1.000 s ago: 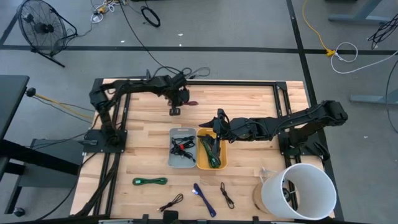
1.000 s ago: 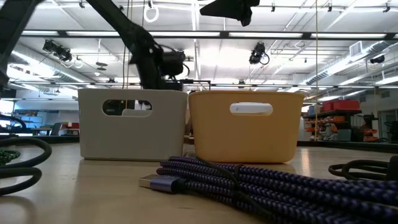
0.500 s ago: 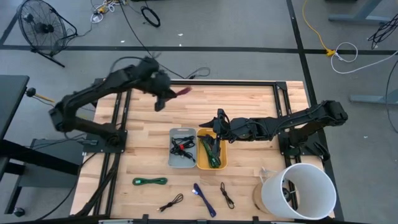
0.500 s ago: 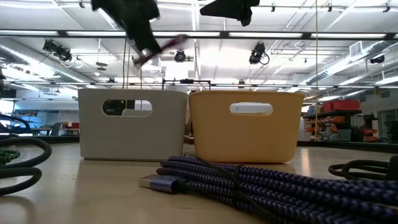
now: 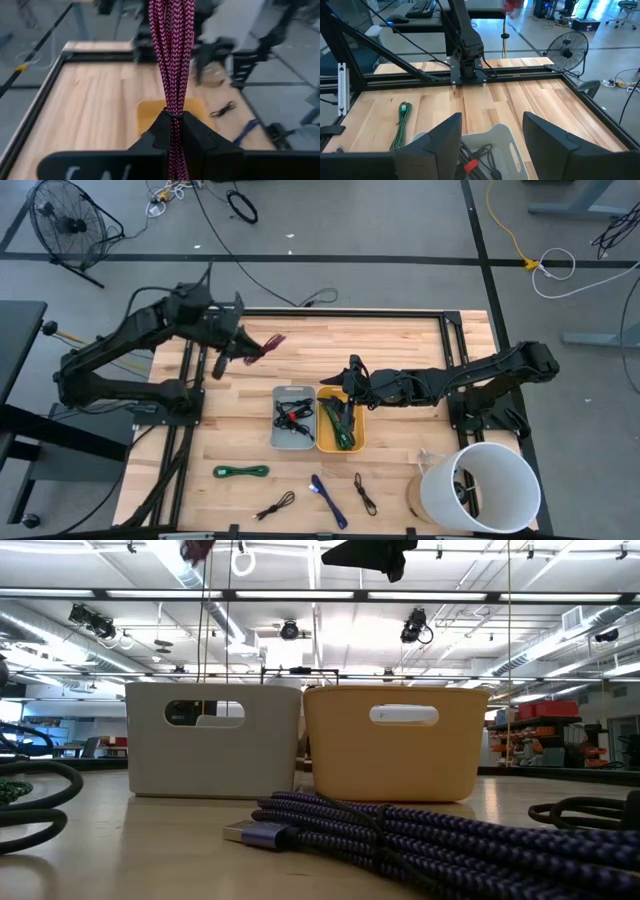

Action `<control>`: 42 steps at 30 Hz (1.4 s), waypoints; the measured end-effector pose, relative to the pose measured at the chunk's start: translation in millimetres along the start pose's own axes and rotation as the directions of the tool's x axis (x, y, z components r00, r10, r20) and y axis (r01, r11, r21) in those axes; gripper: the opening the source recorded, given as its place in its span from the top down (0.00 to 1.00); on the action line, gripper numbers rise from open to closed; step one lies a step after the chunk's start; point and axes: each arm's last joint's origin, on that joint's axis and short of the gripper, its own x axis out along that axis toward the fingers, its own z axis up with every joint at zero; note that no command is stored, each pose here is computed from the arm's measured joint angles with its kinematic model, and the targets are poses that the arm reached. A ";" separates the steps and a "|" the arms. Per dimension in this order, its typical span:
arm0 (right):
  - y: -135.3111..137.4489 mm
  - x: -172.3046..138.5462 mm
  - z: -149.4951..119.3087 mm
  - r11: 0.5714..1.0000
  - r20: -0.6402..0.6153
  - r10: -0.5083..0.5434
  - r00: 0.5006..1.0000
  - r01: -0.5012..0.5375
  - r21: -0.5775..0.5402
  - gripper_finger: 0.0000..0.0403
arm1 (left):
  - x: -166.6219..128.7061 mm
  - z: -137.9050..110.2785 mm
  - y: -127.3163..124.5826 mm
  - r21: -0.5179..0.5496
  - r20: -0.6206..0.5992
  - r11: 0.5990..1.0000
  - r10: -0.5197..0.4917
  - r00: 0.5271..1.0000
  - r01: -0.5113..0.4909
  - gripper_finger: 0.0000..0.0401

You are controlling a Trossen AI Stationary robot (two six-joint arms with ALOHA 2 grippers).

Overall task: Pick & Place USB Port
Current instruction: Put the pink charger cable into the yellow bin

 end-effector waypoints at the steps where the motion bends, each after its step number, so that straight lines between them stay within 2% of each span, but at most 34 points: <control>1: 0.0 0.0 0.0 1.000 0.000 0.000 1.000 0.000 0.000 0.48 | 0.1 2.0 -5.0 0.005 0.015 1.000 -0.022 1.000 0.022 0.94; 5: 0.0 0.0 0.1 1.000 0.001 0.000 1.000 0.000 0.001 0.48 | 6.8 3.1 -20.4 0.020 0.007 0.997 -0.075 0.997 0.074 0.94; 9: 0.1 0.0 0.9 1.000 0.009 0.001 1.000 -0.001 0.003 0.48 | 30.3 -7.4 -32.5 0.026 0.061 0.993 -0.116 0.991 0.114 0.94; 15: 0.1 0.0 1.4 1.000 0.014 0.001 1.000 -0.001 0.006 0.48 | 61.4 -38.5 -36.0 0.015 0.106 1.000 -0.022 0.994 0.021 0.94; 21: 0.2 -0.1 3.5 1.000 0.036 0.002 0.999 -0.003 0.012 0.48 | 81.7 -64.7 -40.1 0.002 0.284 0.999 -0.045 0.958 0.046 0.94; 25: 0.3 -0.2 6.3 1.000 0.064 0.003 0.998 -0.005 0.021 0.48 | 96.6 -82.5 -45.1 0.015 0.320 0.998 -0.057 0.946 0.055 0.94; 31: 0.4 -0.3 8.0 1.000 0.081 0.004 0.997 -0.006 0.026 0.48 | 122.2 -88.7 -50.4 0.004 0.356 1.000 0.017 0.934 -0.020 0.94; 37: 0.5 -0.4 9.3 1.000 0.094 0.005 0.996 -0.008 0.029 0.48 | 147.6 -94.5 -51.7 0.016 0.390 1.000 0.003 0.921 -0.010 0.94; 42: 0.6 -0.5 9.3 1.000 0.095 0.005 0.995 -0.008 0.029 0.48 | 157.5 -96.8 -49.9 0.010 0.416 1.000 0.020 0.909 -0.027 0.94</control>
